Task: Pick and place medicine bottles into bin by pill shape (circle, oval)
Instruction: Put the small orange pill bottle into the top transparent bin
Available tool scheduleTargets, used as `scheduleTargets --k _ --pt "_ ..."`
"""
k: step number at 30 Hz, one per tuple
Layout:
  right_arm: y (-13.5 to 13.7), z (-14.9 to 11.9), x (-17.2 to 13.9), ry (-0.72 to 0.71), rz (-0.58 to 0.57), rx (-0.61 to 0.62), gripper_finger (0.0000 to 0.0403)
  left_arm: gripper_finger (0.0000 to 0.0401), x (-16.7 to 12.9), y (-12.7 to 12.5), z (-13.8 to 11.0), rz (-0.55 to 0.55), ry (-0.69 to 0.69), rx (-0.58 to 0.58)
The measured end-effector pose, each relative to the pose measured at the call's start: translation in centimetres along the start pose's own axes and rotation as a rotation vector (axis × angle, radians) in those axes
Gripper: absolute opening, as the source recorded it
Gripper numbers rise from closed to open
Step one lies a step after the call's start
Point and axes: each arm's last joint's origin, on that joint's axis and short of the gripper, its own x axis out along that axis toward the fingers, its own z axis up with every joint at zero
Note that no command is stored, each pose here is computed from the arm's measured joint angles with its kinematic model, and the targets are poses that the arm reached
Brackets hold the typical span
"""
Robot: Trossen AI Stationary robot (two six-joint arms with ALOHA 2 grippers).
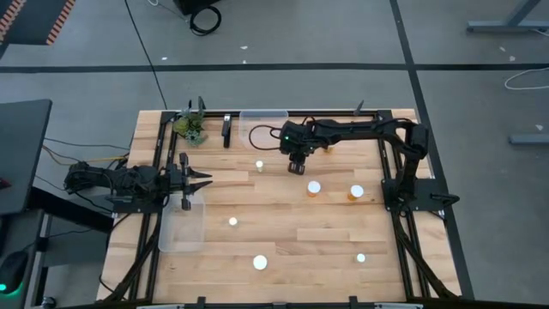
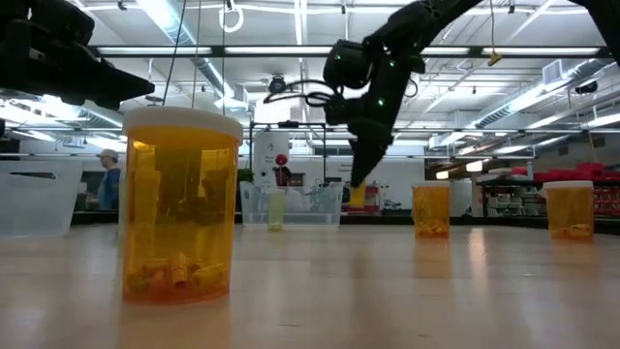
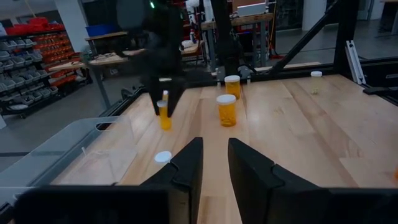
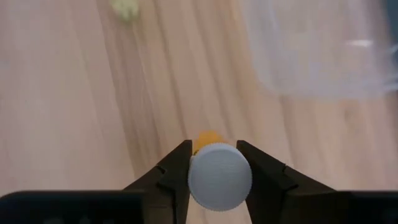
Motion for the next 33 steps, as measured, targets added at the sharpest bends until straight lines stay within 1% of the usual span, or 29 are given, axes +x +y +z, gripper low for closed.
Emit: scheduleTargets --k 8,18,25,33 --pt "-0.2 2.8 -2.9 -0.103 0.000 -0.042 0.0129 0.0091 0.0 0.0 0.0 0.000 0.000 0.000" --pt "-0.6 5.6 -6.7 -0.227 -0.025 -0.063 0.0129 0.0080 0.0 0.0 0.0 0.000 0.000 0.000" --pt "-1.2 6.7 -8.9 -0.277 -0.058 -0.079 0.0129 0.0086 0.0 0.0 0.0 0.000 0.000 0.000" --pt "-2.7 7.0 -9.2 -0.311 -0.089 -0.083 0.0129 0.0084 0.0 0.0 0.0 0.000 0.000 0.000"
